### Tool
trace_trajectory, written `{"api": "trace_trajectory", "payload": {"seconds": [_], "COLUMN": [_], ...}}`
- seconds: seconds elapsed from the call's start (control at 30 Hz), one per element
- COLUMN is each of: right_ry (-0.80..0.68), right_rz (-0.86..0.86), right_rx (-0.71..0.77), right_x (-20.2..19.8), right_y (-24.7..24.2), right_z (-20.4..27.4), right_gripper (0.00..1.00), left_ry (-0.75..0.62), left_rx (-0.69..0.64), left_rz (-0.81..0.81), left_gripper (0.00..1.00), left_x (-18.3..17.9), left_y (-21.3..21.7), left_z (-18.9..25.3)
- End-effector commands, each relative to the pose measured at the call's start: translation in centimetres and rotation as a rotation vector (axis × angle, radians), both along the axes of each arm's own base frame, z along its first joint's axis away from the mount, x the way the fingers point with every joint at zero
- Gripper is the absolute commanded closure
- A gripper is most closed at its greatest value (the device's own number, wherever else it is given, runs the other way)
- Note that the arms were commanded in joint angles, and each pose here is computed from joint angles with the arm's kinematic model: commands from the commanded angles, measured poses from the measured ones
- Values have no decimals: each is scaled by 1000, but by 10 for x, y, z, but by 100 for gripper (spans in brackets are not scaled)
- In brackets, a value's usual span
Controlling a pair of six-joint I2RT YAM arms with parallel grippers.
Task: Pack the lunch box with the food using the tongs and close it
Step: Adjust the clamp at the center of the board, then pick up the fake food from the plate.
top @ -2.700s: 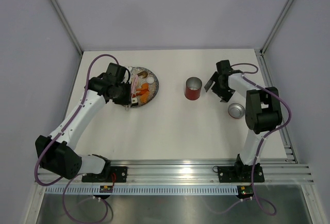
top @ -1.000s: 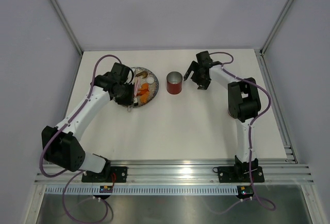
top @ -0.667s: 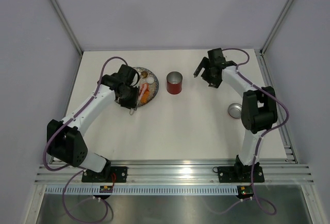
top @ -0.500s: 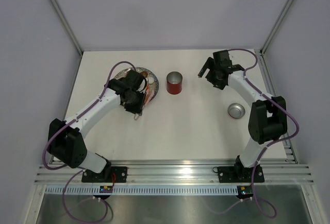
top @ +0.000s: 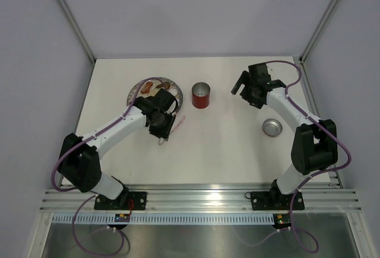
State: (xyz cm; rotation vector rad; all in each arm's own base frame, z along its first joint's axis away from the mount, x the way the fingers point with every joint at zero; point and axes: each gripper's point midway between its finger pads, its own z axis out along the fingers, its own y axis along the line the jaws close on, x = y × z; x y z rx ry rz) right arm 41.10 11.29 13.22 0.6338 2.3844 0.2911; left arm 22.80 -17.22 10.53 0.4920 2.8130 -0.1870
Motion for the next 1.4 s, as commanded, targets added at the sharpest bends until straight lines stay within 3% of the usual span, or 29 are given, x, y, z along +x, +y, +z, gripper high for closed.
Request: {"api": "trace_trajectory", "payload": {"seconds": [0.0, 0.2, 0.47, 0.67, 0.97, 1.37], "right_ry": [-30, -26, -22, -24, -35, -33], "right_rz": [-2, 7, 5, 8, 1, -7], "right_rx": [-8, -9, -10, -6, -22, -34], "right_x": [0, -2, -3, -4, -8, -15], "right_y": [-1, -1, -1, -1, -5, -10], "right_z": [7, 3, 3, 6, 12, 12], "right_gripper": [1, 1, 0, 1, 0, 0], "left_ry": [-19, -38, -114, -172, -257, -245], "left_rx": [-7, -18, -52, -52, 23, 128], "left_rz": [-9, -5, 15, 25, 107, 133], "left_gripper": [66, 65, 77, 77, 77, 73], "left_x": [4, 5, 14, 22, 53, 75], "left_y": [-7, -9, -11, -9, 18, 21], "left_z": [-5, -1, 22, 45, 83, 79]}}
